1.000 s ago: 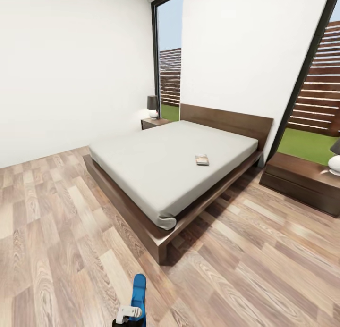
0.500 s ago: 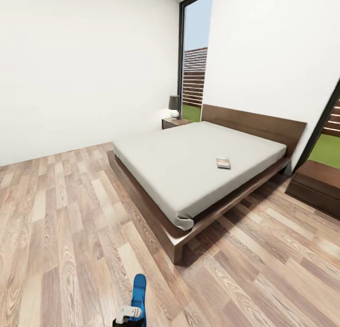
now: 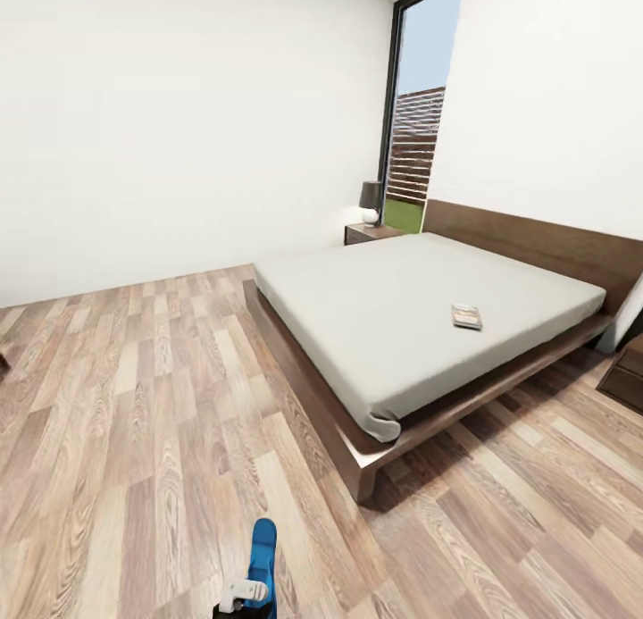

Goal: In the bedroom, move the book from the bed onto either nightstand, and place the two sandals side by side next to the bed.

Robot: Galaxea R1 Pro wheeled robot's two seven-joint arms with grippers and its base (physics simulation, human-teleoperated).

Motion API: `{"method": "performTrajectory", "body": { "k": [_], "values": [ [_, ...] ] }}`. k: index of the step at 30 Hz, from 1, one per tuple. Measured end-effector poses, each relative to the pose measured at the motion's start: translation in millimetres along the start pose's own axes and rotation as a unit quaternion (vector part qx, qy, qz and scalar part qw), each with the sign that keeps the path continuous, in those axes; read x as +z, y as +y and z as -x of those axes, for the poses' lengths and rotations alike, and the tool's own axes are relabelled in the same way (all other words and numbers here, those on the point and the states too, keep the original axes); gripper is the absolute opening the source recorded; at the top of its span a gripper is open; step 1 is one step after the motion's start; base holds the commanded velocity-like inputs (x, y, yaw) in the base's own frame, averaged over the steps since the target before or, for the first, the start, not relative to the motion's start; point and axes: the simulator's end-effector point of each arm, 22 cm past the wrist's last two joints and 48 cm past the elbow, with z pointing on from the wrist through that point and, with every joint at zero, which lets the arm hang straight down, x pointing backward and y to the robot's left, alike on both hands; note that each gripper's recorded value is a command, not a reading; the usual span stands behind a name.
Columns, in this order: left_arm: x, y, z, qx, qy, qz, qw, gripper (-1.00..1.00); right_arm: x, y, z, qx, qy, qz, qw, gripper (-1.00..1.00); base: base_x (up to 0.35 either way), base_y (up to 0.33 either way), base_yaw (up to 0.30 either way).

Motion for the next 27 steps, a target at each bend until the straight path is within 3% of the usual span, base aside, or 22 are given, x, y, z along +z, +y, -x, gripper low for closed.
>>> {"method": "performTrajectory", "body": {
  "k": [27],
  "values": [
    [0.0, -0.1, 0.0, 0.000, 0.000, 0.000, 1.0000, -1.00, 0.0, 0.0, 0.0, 0.000, 0.000, 0.000, 1.0000, 1.00, 0.000, 0.000, 0.290]
  ]
}}
